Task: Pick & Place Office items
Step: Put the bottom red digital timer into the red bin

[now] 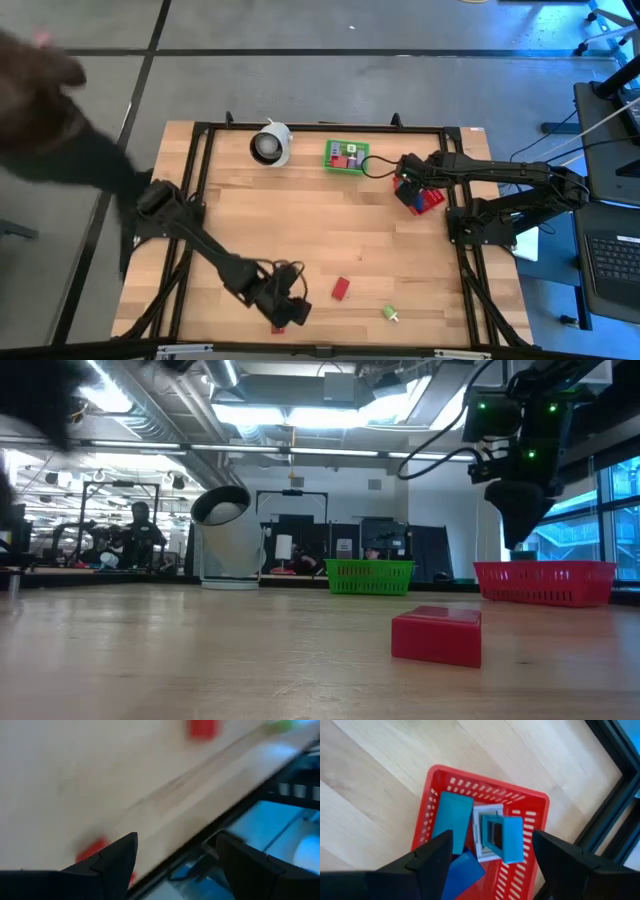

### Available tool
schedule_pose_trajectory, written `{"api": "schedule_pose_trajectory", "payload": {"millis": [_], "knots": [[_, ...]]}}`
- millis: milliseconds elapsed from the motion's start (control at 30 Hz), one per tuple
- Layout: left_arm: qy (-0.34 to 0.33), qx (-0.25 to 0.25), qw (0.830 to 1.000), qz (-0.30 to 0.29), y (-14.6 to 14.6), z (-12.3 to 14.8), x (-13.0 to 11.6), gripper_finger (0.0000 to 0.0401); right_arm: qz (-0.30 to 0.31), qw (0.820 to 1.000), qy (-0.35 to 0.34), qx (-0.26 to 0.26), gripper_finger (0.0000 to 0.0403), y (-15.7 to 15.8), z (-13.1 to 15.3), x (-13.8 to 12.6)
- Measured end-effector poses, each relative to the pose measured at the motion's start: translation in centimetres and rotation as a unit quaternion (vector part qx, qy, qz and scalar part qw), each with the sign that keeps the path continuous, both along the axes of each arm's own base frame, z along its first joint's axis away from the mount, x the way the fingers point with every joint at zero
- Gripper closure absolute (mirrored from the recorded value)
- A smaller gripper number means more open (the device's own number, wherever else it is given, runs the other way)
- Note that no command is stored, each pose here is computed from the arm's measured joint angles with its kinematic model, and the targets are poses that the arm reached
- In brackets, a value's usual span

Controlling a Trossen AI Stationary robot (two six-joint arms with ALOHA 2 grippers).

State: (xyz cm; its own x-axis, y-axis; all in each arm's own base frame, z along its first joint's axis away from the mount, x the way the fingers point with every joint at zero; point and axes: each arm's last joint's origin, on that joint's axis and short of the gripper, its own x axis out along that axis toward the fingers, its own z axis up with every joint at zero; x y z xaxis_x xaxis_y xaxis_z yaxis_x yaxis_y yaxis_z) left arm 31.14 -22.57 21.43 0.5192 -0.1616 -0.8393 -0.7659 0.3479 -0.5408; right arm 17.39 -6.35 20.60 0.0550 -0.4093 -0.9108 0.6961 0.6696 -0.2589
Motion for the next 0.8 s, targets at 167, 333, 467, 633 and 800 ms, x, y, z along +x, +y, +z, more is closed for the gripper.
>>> {"api": "schedule_pose_trajectory", "payload": {"millis": [167, 333, 467, 633, 800], "knots": [[0.080, -0.061, 0.993, 0.067, -1.5, -2.5, -0.6, 0.0134, 0.014, 1.000, -0.018, -0.004, 0.0128, -0.1, 0.1, 0.4], [0.122, -0.078, 0.985, 0.097, -1.9, -3.8, -0.7, 0.0134, 0.015, 0.999, -0.035, -0.007, 0.0128, -0.2, 0.2, 0.7], [0.171, -0.077, 0.974, 0.126, -1.8, -4.7, -1.0, 0.0134, 0.015, 0.999, -0.038, -0.008, 0.0128, -0.2, 0.2, 0.8], [0.194, -0.076, 0.968, 0.142, -1.7, -5.5, -1.1, 0.0134, 0.021, 0.999, -0.047, 0.015, 0.0128, -0.1, 0.1, 0.9], [0.202, -0.073, 0.966, 0.146, -1.8, -6.4, -0.9, 0.0134, 0.021, 0.999, -0.047, 0.015, 0.0128, -0.1, 0.1, 0.9]]}}
